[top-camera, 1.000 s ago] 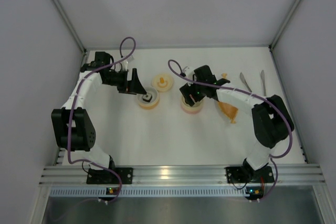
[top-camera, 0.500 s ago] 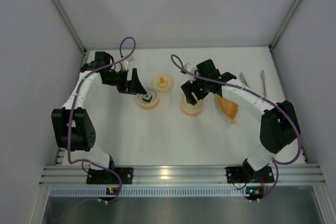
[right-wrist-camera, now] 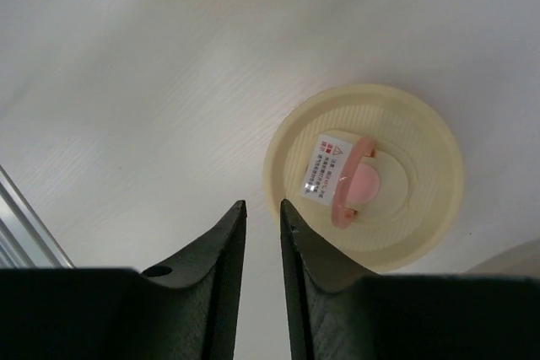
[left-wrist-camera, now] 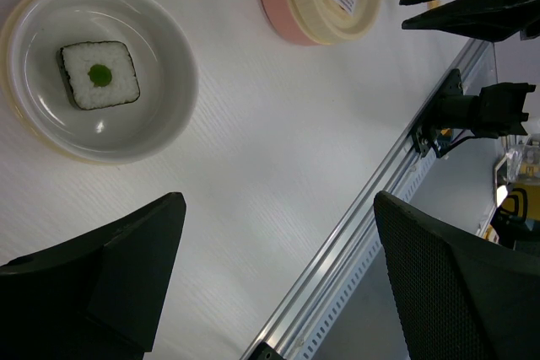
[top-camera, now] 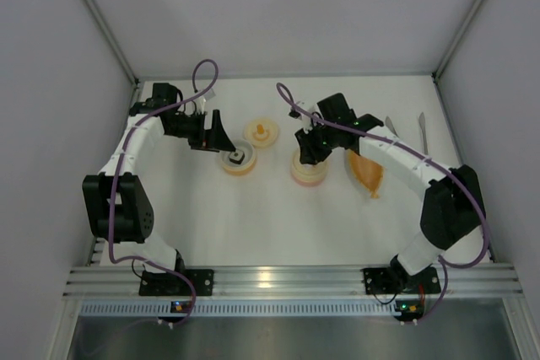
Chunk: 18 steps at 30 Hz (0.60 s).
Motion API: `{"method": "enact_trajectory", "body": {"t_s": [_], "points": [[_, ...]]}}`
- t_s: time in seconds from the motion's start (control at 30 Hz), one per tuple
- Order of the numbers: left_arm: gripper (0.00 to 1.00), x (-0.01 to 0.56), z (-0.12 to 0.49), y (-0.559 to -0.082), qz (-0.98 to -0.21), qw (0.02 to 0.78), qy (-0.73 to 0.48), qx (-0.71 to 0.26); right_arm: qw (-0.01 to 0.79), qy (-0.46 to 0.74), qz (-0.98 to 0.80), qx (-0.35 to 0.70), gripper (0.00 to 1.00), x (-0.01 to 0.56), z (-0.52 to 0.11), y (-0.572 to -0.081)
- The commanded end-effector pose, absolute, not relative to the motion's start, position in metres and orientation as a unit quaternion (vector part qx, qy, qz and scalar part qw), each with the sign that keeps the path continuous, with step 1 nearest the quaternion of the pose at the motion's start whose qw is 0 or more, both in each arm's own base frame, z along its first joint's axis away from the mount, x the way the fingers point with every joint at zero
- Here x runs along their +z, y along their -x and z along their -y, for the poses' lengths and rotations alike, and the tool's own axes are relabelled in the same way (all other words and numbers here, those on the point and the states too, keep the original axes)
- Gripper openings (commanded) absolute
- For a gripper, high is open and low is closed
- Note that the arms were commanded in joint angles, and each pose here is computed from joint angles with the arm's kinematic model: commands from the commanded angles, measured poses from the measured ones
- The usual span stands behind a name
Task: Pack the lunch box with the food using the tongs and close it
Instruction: Adjust the box lid on the packing box, then close the box lid on the packing box.
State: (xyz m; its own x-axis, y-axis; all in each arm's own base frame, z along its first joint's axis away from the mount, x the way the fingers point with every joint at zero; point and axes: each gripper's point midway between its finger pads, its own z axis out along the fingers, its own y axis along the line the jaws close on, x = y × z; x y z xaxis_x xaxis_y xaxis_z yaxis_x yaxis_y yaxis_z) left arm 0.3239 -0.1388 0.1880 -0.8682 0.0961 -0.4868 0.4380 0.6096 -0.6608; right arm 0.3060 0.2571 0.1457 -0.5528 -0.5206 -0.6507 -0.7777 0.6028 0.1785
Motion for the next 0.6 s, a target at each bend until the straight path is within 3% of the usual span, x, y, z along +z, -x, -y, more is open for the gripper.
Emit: {"method": "enact_trajectory", "body": {"t_s": [0.0,0.33,0.57], "points": [[0.98,0.205,0.140,-0.327,-0.856,0.243,-0.177,-0.421,0.256,0.390,-0.841,0.275,0.22,0.153,-0.277,-0.293],[0.98,0.204,0.140,-0.328,-0.856,0.242,-0.177,-0.421,0.216,0.361,-0.861,0.287,0.15,0.122,-0.268,-0.307],[0.98,0.201,0.140,-0.329,-0.856,0.239,-0.176,-0.422,0.179,0.285,-0.863,0.378,0.10,0.115,-0.246,-0.329]]}}
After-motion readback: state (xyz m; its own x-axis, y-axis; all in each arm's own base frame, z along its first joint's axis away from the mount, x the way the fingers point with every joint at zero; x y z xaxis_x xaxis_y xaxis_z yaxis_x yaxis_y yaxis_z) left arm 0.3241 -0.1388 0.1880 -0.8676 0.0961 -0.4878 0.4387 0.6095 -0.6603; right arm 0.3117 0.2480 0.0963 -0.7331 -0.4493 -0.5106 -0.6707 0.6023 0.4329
